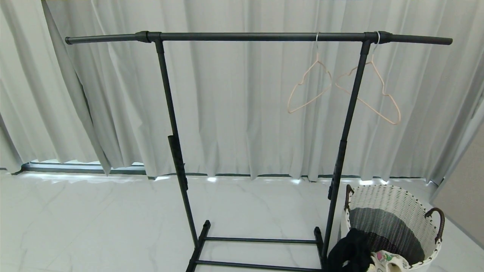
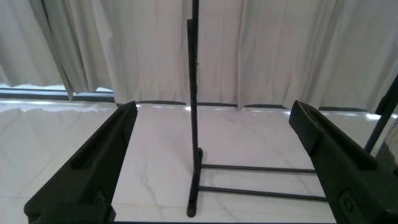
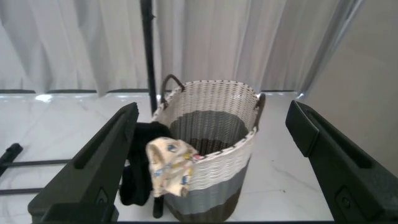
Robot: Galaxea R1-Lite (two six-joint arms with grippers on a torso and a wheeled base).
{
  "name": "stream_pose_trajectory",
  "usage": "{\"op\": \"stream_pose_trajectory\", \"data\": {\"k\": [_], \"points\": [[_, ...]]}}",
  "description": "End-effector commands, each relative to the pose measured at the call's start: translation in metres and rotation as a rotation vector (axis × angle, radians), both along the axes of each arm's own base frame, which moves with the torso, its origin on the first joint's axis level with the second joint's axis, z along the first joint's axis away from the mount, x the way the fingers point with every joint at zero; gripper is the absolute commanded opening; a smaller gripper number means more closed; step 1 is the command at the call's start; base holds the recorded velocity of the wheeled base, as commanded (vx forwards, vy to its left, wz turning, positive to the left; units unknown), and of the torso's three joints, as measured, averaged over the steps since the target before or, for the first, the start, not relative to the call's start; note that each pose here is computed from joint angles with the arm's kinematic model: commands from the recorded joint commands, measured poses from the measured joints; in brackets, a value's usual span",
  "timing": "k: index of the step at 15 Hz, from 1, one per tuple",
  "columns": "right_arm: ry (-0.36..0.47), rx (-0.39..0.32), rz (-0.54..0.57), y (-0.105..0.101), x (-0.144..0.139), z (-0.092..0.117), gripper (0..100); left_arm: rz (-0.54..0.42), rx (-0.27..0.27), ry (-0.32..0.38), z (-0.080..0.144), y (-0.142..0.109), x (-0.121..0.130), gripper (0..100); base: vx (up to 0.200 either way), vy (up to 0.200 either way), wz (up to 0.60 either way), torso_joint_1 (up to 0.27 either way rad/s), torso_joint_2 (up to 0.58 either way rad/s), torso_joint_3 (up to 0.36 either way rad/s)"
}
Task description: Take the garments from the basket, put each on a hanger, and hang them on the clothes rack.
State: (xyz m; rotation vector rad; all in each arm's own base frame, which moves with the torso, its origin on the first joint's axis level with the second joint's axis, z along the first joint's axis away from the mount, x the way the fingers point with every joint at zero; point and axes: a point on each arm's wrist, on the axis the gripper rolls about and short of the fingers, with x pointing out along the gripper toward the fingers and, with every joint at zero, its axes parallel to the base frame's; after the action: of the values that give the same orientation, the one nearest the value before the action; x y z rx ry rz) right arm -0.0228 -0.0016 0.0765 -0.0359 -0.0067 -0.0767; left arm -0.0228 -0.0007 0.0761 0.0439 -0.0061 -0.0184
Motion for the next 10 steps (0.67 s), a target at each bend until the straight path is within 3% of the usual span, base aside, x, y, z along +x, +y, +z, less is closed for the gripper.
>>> {"op": "stream_pose_trajectory", "data": {"k": [1, 6, 9, 10], "points": [[0.0, -0.001, 0.0, 0.0, 0.0, 0.0, 100, 0.002, 0.001, 0.001, 0.0001, 0.0, 0.0001, 100, 0.0, 0.0, 0.0, 0.0, 0.0, 0.0], [0.001, -0.002, 0.0, 0.0, 0.0, 0.0, 100, 0.002, 0.004, 0.001, 0.0001, 0.0, 0.0001, 100, 0.0, 0.0, 0.0, 0.0, 0.0, 0.0], [0.0, -0.001, 0.0, 0.0, 0.0, 0.0, 100, 0.002, 0.004, 0.001, 0.0001, 0.0, 0.0001, 100, 0.2, 0.0, 0.0, -0.004, 0.0, 0.002], [0.0, -0.001, 0.0, 0.0, 0.0, 0.0, 100, 0.002, 0.002, 0.001, 0.0001, 0.0, 0.0001, 100, 0.0, 0.0, 0.0, 0.0, 0.0, 0.0]]}}
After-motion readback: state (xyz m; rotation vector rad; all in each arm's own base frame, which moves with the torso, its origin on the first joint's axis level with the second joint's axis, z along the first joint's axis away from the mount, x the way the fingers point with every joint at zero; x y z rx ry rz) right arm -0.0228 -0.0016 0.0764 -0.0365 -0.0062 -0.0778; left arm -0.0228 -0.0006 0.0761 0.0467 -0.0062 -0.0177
